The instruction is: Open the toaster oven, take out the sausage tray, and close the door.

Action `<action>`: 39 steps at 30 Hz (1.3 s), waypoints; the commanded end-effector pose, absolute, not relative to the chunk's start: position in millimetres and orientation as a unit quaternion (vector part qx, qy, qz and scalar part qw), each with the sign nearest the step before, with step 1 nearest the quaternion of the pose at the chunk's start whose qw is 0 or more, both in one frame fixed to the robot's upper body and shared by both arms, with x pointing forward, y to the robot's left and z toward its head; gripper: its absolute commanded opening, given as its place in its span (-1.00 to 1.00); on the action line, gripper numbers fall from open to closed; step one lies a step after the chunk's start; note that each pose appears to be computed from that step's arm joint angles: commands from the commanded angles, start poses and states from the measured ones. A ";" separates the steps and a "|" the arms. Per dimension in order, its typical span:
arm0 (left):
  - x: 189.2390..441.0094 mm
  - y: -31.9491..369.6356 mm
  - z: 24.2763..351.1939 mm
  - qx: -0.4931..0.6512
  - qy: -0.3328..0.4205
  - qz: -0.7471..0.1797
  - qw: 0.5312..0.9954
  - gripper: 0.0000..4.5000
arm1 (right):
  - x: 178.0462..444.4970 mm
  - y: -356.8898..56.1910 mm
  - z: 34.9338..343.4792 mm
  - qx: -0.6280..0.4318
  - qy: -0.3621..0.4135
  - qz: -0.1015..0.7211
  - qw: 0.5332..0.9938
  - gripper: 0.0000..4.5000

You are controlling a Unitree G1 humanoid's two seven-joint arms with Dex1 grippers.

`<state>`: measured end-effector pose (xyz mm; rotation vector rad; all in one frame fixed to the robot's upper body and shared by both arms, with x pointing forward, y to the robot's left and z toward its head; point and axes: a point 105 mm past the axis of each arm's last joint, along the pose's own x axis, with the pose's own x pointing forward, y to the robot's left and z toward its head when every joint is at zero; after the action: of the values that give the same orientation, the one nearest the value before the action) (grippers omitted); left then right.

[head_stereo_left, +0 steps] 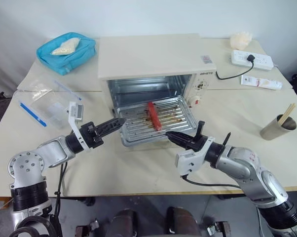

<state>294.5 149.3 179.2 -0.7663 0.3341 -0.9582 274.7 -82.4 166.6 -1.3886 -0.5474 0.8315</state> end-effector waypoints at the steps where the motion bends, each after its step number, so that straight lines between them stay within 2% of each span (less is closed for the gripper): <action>1: 285.1 138.8 179.3 -0.384 0.176 -0.480 0.769 0.64 | 265.3 -80.5 188.0 -0.616 -0.283 0.356 0.643 -0.97; 7: 280.8 133.4 173.4 -0.410 0.210 -0.483 0.745 -0.21 | 263.2 -79.0 190.3 -0.614 -0.291 0.358 0.640 -0.97; 12: 285.2 134.7 176.6 -0.443 0.195 -0.467 0.740 -0.91 | 261.1 -79.4 190.0 -0.611 -0.292 0.365 0.639 -0.97; 13: 285.6 134.8 176.7 -0.451 0.194 -0.463 0.738 -0.98 | 259.2 -78.4 190.0 -0.606 -0.295 0.371 0.639 -0.97; 20: 265.9 126.3 177.6 -0.486 0.224 -0.489 0.689 -0.98 | 248.2 -76.2 192.0 -0.561 -0.297 0.412 0.654 -0.97; 23: 262.8 128.9 163.3 -0.503 0.237 -0.466 0.688 -1.00 | 244.8 -81.7 197.0 -0.536 -0.292 0.432 0.665 -0.63; 28: 256.9 137.7 157.6 -0.519 0.224 -0.447 0.693 -1.00 | 240.4 -92.8 198.0 -0.514 -0.278 0.457 0.671 0.14; 31: 248.9 150.5 154.4 -0.525 0.210 -0.428 0.705 -1.00 | 240.0 -107.7 197.4 -0.488 -0.255 0.475 0.687 0.58; 33: 238.3 160.2 152.5 -0.526 0.202 -0.422 0.710 -1.00 | 244.1 -125.5 197.3 -0.455 -0.230 0.476 0.716 0.91; 34: 230.6 168.8 150.7 -0.533 0.191 -0.411 0.715 -1.00 | 250.8 -142.3 193.1 -0.442 -0.203 0.470 0.736 0.99; 39: 205.7 185.6 144.6 -0.553 0.156 -0.371 0.730 -1.00 | 267.4 -181.7 180.0 -0.367 -0.117 0.466 0.796 0.99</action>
<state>213.2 188.2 125.3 -1.2279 0.4296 -0.7479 265.9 -176.1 171.3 -0.8436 -0.2423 1.0085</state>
